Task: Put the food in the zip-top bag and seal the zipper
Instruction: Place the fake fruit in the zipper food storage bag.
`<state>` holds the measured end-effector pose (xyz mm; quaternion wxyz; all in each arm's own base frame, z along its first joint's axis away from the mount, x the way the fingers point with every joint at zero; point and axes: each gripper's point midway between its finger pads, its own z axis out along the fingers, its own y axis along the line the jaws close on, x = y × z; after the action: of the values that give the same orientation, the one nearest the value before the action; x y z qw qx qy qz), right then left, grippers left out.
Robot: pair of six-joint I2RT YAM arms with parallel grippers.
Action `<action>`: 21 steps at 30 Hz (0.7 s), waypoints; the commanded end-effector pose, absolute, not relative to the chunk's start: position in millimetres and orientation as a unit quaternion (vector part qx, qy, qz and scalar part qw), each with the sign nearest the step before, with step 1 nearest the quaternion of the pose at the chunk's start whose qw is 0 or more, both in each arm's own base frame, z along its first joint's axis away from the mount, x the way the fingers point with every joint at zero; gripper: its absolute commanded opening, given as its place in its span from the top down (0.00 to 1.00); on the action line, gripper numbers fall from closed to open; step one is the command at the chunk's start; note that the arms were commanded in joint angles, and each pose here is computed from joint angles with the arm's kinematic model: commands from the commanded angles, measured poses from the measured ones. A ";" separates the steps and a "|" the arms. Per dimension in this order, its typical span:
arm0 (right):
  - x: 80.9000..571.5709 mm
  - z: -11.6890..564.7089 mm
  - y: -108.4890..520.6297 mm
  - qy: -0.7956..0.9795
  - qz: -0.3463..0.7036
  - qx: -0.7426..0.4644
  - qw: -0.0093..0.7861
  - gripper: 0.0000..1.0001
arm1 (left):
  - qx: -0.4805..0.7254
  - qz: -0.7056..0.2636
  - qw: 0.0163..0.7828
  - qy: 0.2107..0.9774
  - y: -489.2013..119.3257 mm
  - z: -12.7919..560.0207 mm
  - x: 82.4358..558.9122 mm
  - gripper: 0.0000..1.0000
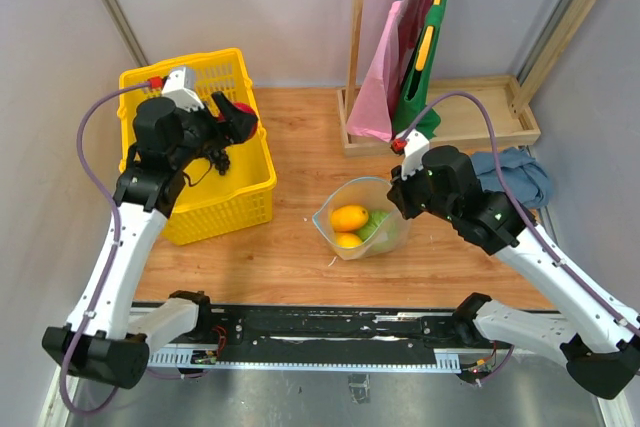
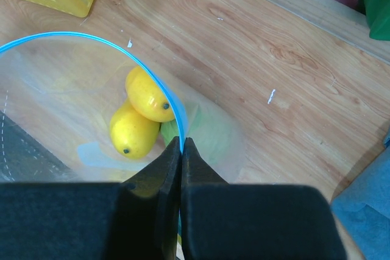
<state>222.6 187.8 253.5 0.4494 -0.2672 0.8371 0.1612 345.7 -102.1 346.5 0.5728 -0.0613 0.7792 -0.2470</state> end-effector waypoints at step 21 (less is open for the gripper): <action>224.2 266.2 186.4 0.836 0.189 -0.210 0.470 0.99 | 0.192 -0.466 0.494 0.708 -306.6 349.7 189.6 0.76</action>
<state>219.7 189.1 254.3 0.4457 -0.2360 0.8449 0.1785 191.3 -287.3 330.9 0.4665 0.1824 0.7367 -0.4543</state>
